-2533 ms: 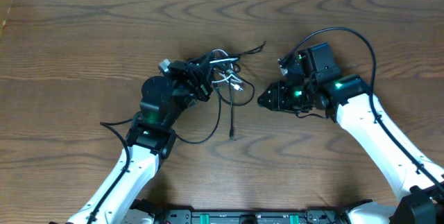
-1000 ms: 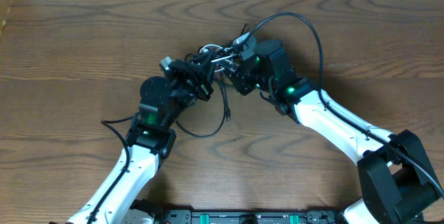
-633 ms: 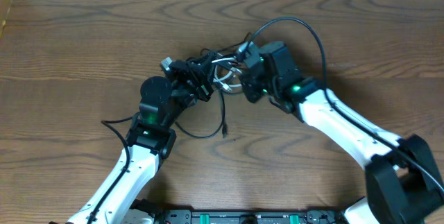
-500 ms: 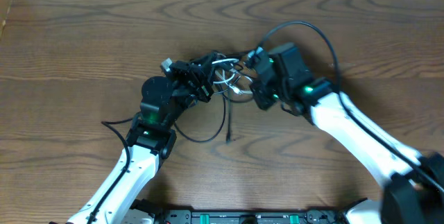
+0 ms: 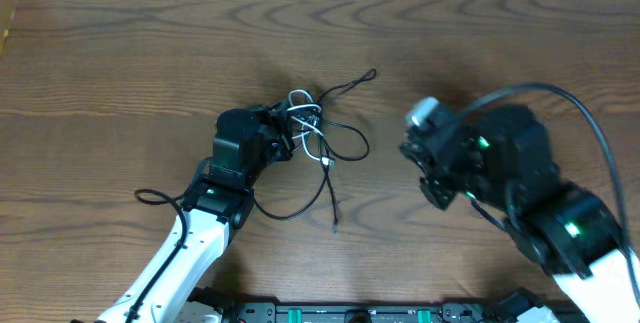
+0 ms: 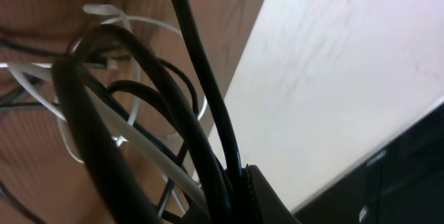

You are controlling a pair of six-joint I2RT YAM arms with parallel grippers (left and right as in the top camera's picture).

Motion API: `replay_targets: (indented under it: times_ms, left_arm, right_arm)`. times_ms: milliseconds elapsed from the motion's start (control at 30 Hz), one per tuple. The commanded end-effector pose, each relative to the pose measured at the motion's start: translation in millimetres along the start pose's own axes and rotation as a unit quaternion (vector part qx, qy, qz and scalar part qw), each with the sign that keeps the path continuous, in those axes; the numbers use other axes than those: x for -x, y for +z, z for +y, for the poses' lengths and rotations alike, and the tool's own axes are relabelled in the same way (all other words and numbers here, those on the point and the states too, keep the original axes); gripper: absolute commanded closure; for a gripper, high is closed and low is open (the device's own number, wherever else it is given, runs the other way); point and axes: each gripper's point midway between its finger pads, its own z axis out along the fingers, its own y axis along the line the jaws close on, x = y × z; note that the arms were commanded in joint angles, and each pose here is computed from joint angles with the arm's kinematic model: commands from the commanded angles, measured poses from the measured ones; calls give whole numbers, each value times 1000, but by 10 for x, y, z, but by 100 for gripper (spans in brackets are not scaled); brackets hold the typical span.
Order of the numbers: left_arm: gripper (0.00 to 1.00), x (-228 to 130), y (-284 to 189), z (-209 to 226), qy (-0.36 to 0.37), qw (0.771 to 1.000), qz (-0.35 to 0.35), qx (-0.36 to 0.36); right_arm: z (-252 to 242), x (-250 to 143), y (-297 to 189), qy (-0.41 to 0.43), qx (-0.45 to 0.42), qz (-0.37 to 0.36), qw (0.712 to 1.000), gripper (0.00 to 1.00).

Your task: Untangle cables

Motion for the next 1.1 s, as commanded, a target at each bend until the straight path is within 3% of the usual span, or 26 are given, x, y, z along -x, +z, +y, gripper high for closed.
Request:
replay_targets:
  times_ms: [0, 167, 200, 267, 333, 367, 500, 600, 733, 833, 900, 1067]
  left_arm:
    - [93, 13, -20, -106, -32, 999, -10, -19]
    - [93, -220, -32, -161, -30, 998, 52, -20]
    - [93, -220, -32, -163, -30, 998, 51, -21]
    - [93, -212, -30, -148, -30, 998, 50, -18]
    - [93, -212, -30, -148, -30, 998, 50, -18]
    - [92, -212, -30, -148, -30, 998, 50, -18]
    - [92, -174, -26, -113, -24, 999, 41, -12]
    - [92, -132, -22, -48, -7, 999, 31, 0]
    - [92, -117, -21, -23, 12, 1000, 28, 5]
    - [92, -117, -21, -23, 23, 999, 28, 5]
    - [92, -118, -21, -24, 35, 999, 29, 4]
    - [92, -118, -21, -23, 64, 998, 29, 3]
  right_arm:
    - [-2, 39, -133, -14, -11, -15, 1000, 99]
    - [297, -25, -30, 0, 85, -2, 996, 84]
    - [305, -67, 83, 37, 98, 15, 994, 72]
    - [272, -109, 215, 95, 99, 37, 990, 70]
    - [232, -169, 388, 171, 97, 65, 978, 60]
    - [213, -195, 468, 206, 95, 77, 971, 59]
    - [175, -379, 832, 405, 81, 143, 899, 59]
    - [329, -490, 1024, 507, 113, 198, 831, 45]
    - [519, -525, 1201, 551, 178, 243, 778, 44]
    - [576, -626, 1323, 592, 185, 278, 734, 58]
    - [569, -718, 1403, 622, 168, 298, 704, 62]
    - [539, -839, 1631, 683, 136, 318, 643, 53]
